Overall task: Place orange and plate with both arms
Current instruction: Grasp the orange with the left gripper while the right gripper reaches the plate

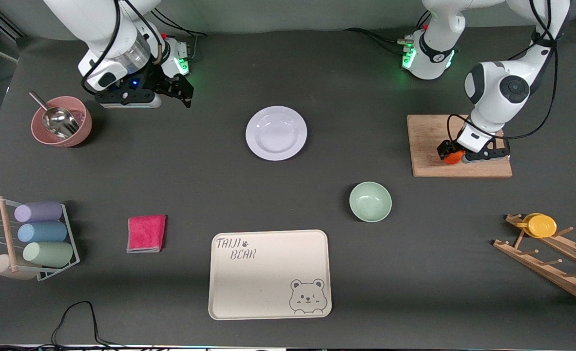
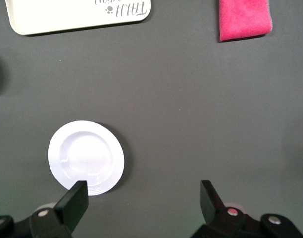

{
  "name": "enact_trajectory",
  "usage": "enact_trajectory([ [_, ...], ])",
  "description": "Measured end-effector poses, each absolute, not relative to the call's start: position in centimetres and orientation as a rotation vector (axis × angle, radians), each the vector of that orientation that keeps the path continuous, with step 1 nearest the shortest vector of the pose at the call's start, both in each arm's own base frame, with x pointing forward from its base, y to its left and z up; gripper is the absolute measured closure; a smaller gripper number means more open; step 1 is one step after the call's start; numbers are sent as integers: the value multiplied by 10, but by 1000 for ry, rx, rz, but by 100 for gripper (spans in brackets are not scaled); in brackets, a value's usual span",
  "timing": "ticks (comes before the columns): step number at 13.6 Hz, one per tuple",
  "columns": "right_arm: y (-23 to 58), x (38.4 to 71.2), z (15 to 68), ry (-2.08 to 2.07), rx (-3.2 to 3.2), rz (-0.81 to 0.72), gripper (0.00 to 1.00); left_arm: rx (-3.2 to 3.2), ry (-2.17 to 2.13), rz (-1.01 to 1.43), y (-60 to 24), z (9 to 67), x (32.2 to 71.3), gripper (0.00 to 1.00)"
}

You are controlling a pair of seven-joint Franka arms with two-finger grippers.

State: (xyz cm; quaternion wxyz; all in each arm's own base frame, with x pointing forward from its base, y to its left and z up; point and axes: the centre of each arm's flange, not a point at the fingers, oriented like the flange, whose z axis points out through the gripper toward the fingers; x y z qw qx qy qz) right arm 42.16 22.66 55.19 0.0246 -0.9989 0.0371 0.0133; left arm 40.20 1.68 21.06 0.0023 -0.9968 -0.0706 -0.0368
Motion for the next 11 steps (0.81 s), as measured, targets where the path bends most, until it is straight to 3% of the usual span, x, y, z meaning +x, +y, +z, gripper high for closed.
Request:
enact_trajectory([
  [1, 225, 422, 548, 118, -3092, 49, 0, -3126, -240, -97, 17, 209, 401, 13],
  [3, 221, 423, 536, 85, -3088, 53, 0, -3125, -248, -93, 17, 210, 401, 29],
  [8, 200, 415, 481, -4, -2880, 155, 0, -3124, -246, -51, 16, 214, 403, 30],
  [11, 196, 405, 431, -43, -2732, 147, 0, -3118, -244, 8, 17, 244, 421, 30],
])
